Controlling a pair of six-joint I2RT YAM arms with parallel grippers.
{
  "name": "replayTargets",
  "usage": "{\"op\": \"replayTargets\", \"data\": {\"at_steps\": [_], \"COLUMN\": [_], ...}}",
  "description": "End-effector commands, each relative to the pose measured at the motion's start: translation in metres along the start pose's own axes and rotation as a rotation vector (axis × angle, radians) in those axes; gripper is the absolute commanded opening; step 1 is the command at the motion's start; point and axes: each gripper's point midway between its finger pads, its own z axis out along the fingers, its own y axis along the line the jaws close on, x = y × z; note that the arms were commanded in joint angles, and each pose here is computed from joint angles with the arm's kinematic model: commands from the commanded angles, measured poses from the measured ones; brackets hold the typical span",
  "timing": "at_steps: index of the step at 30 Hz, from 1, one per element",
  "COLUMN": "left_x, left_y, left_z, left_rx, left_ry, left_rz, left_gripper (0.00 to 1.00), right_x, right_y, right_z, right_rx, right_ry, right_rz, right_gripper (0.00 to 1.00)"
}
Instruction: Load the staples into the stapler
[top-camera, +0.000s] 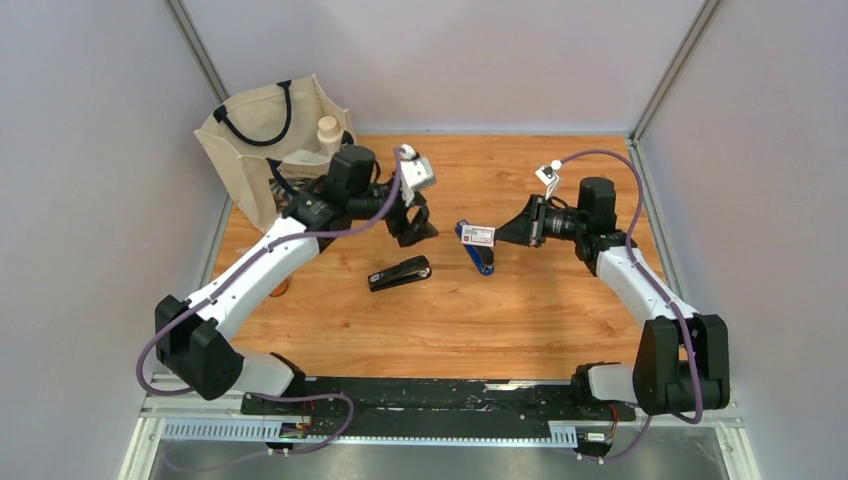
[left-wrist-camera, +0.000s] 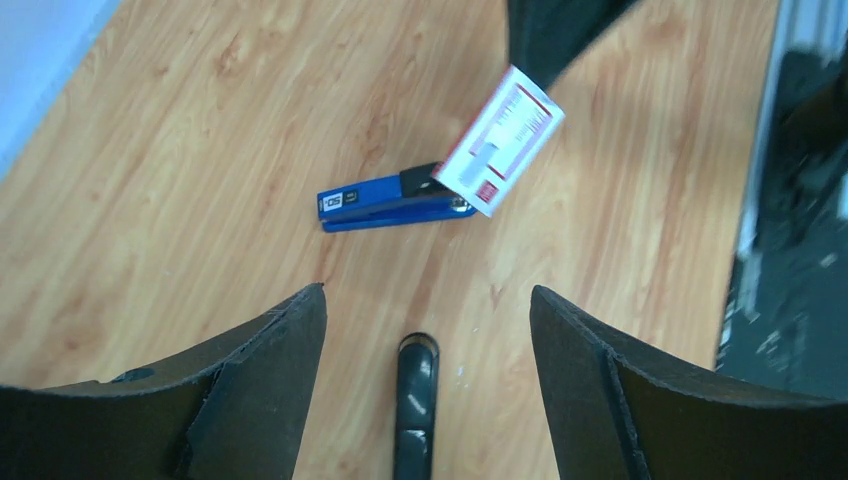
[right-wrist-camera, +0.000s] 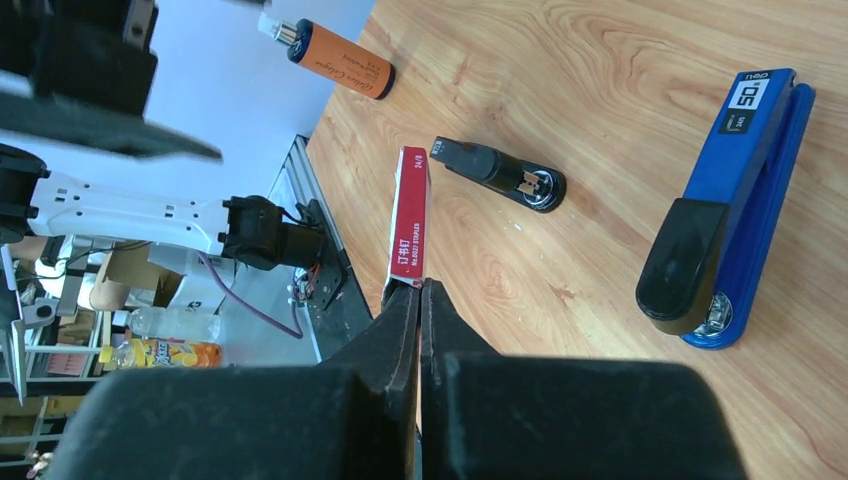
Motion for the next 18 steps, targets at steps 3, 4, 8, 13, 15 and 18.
{"op": "replayTargets", "data": {"at_steps": [3,4,8,13,15,18], "left_x": [0.049,0.053,0.05,0.042,0.043,0.044], "left_y": [-0.013,-0.015,-0.019,-0.023,-0.027,-0.024], "left_z": [0.023,0.029,0.049,0.069,0.079,0.088], "left_rx": [-0.093,-0.097,-0.134,-0.164,-0.151,-0.179], "left_ry": [0.248,0.27,0.275,0.289,0.288,0.302], "left_rz": [0.59,0.645,0.752,0.84,0.841,0.839], "left_gripper": [0.83,0.83,0.83,0.84,0.84,0.84], "right_x": [-0.009,-0.009,-0.005,0.001,0.004,0.008], "right_y": [-0.001,-0.001,-0.005,-0.007,-0.005,-0.002], "right_z": [0.001,0.001,0.004,0.007,0.009,0.013], "right_rx": [-0.003,-0.005,-0.012,-0.03,-0.045,-0.06], "right_ry": [0.0,0.001,0.017,0.037,0.052,0.071], "right_rz": [-0.026,-0.025,-0.003,0.033,0.033,0.021], "right_gripper": [0.0,0.0,0.0,0.0,0.0,0.0]}}
